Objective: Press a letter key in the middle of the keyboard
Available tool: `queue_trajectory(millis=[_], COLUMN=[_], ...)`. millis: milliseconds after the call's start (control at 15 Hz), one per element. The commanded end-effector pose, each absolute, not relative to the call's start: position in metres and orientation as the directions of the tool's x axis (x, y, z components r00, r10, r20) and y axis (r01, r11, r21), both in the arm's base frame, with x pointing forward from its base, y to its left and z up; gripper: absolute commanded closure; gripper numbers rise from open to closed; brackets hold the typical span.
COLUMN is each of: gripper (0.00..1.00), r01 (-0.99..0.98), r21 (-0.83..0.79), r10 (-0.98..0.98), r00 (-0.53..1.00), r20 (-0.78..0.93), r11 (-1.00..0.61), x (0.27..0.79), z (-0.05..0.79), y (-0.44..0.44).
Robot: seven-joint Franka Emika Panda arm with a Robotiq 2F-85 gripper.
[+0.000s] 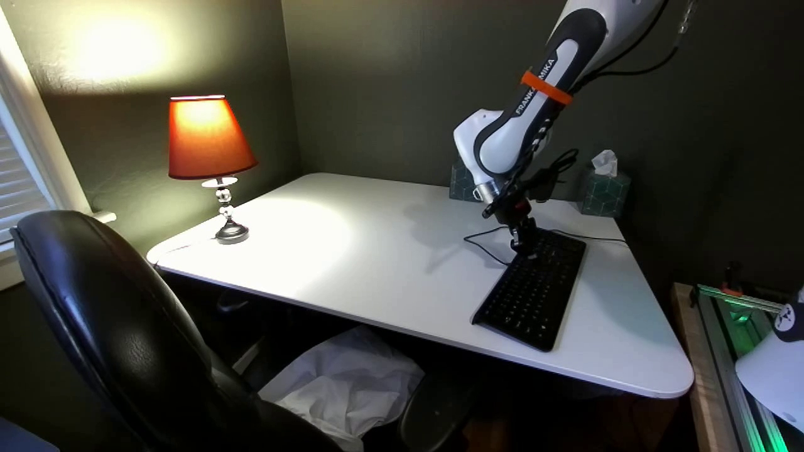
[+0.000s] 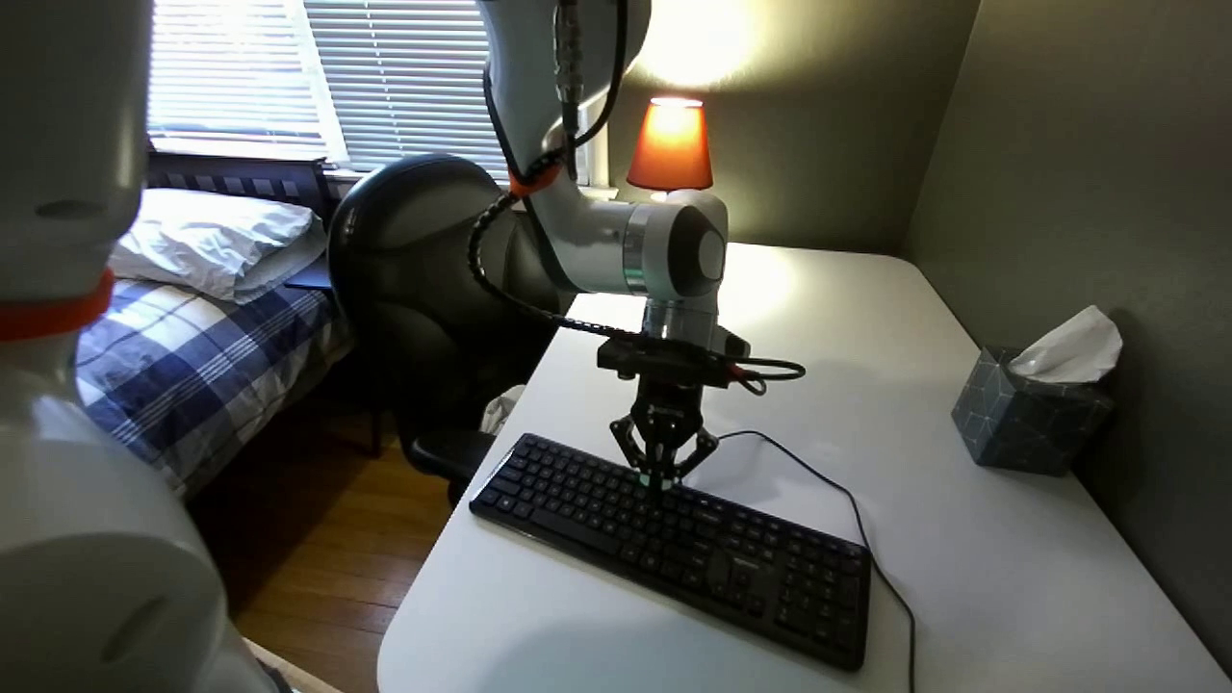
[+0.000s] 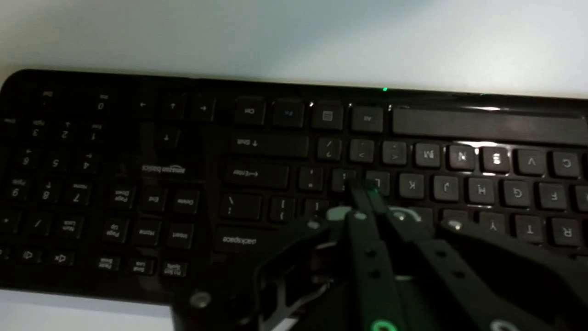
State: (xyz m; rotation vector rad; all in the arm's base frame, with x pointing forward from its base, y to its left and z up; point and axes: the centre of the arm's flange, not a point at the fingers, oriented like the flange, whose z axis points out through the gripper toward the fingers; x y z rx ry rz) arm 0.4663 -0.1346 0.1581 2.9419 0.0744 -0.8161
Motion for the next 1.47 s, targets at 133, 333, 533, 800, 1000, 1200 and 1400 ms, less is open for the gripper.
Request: queue_trajectory(millis=[133, 333, 533, 800, 1000, 1200, 1400], gripper=[1.00, 1.00, 1.00, 1.00, 1.00, 1.00, 1.00], r01=[0.069, 0.069, 0.071, 0.079, 0.083, 0.082, 0.083], r21=[0.055, 0.053, 0.049, 0.047, 0.041, 0.040, 0.037], r10=[0.030, 0.031, 0.034, 0.042, 0.049, 0.048, 0.050], r00=[0.848, 0.847, 0.849, 0.848, 0.845, 0.843, 0.841], r20=[-0.529, -0.531, -0.527, -0.528, -0.532, -0.536, -0.538], r11=[-0.996, -0.996, -0.996, -0.996, -0.996, -0.996, -0.996], x=[0.470, 0.472, 0.475, 0.477, 0.478, 0.479, 0.480], z=[0.147, 0.144, 0.143, 0.141, 0.139, 0.136, 0.135], y=[-0.139, -0.140, -0.140, -0.140, -0.141, -0.141, -0.141])
